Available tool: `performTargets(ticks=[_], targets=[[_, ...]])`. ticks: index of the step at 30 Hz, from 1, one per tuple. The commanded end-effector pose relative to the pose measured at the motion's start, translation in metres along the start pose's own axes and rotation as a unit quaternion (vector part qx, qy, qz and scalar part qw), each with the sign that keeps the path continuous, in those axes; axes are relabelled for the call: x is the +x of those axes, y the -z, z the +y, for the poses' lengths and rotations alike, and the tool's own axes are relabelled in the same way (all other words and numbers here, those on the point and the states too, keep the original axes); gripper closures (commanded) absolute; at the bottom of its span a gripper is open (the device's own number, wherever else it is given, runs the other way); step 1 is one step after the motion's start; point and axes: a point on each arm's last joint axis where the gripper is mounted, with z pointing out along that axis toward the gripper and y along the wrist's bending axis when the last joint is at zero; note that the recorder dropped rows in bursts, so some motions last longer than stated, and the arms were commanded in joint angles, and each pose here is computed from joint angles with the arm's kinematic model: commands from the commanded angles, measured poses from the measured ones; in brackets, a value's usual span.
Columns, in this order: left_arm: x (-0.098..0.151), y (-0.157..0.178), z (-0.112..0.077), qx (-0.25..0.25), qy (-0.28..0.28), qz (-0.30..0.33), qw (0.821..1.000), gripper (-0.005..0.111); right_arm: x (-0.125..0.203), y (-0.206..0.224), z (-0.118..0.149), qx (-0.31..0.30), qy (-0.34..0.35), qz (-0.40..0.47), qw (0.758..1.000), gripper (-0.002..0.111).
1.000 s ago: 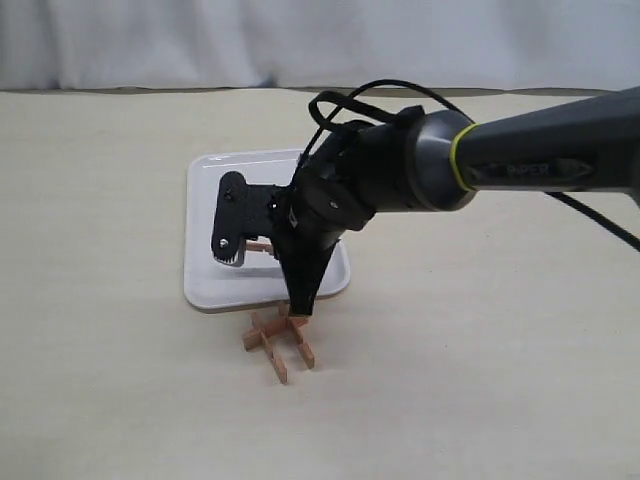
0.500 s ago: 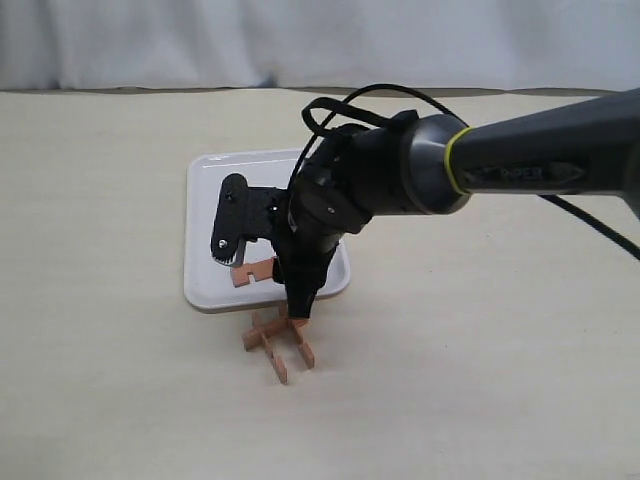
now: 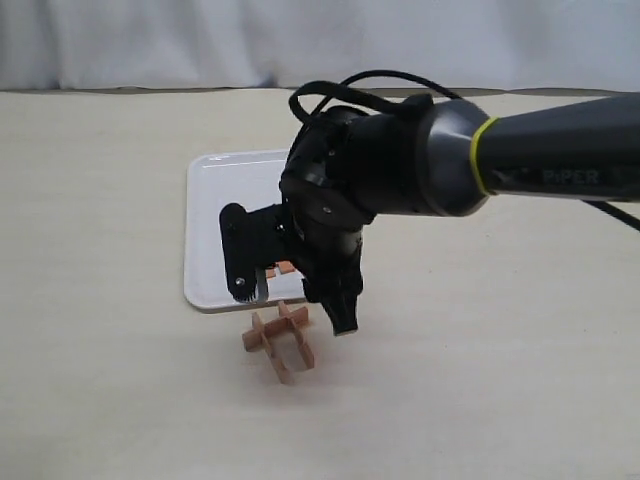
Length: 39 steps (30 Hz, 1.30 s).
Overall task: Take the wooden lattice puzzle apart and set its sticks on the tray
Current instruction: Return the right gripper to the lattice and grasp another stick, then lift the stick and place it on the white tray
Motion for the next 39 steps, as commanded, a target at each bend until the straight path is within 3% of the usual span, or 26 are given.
performTargets(ticks=[1,18,26,39], targets=[[0.0,0.0,0.0,0.001,-0.001,-0.004,1.0,0.107,-0.001,-0.013,0.013,-0.039,0.04,-0.007,0.998,0.054],[0.0,0.0,0.0,0.001,-0.001,-0.004,1.0,0.107,-0.012,-0.034,0.021,-0.055,0.051,-0.046,0.996,0.055],[0.0,0.0,0.0,0.001,-0.001,-0.004,1.0,0.107,-0.013,-0.034,0.022,-0.06,0.048,-0.049,0.996,0.103],[0.001,0.0,0.0,0.001,0.0,0.0,1.0,0.107,-0.009,-0.013,0.017,-0.051,0.042,-0.054,0.996,0.104]])
